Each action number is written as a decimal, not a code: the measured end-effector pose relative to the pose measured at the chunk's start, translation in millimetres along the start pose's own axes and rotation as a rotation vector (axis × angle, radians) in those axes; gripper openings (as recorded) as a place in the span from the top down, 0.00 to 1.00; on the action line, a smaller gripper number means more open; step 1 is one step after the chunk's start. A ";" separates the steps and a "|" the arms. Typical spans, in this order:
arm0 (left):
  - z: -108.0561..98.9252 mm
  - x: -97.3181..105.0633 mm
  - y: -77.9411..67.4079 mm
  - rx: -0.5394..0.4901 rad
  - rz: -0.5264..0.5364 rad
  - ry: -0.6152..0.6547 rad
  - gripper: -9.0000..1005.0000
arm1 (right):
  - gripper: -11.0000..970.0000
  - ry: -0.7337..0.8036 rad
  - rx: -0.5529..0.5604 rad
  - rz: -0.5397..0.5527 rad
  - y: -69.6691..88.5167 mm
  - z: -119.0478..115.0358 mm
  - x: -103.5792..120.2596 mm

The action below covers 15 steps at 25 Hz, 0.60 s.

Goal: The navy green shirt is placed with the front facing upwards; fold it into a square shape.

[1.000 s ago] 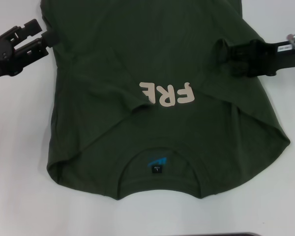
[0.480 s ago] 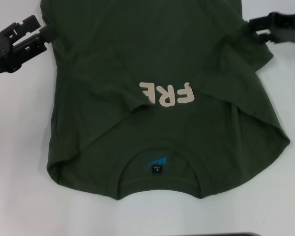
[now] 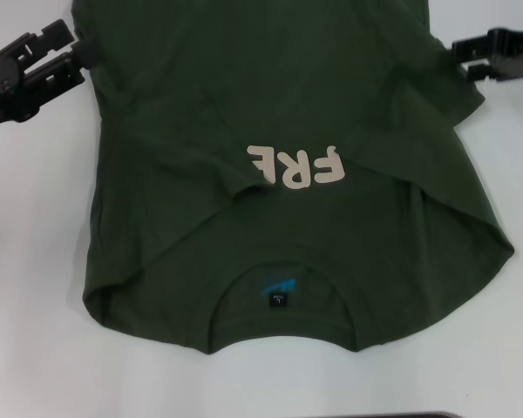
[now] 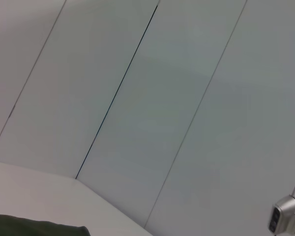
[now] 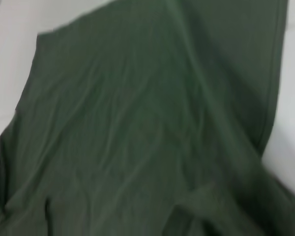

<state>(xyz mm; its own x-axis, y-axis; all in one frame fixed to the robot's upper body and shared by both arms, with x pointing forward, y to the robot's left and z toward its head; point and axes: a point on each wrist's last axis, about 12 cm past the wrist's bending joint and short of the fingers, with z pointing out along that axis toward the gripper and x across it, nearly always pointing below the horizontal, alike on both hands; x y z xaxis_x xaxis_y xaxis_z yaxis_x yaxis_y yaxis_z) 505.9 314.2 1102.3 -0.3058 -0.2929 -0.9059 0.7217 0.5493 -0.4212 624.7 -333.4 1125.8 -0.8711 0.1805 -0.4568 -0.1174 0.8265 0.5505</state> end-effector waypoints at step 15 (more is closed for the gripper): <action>2.0 0.3 -1.3 0.012 -0.010 0.000 0.19 | 0.29 0.034 0.009 0.109 -35.1 -37.3 28.3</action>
<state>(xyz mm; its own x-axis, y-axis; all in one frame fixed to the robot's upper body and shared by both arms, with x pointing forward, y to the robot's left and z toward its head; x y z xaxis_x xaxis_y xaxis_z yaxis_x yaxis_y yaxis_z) 506.1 311.8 1102.6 -0.3132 -0.2982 -0.9017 0.7259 0.5370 -0.4298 586.4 -377.3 1119.6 -0.8943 0.2517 -0.3701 -0.0165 0.8079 0.5891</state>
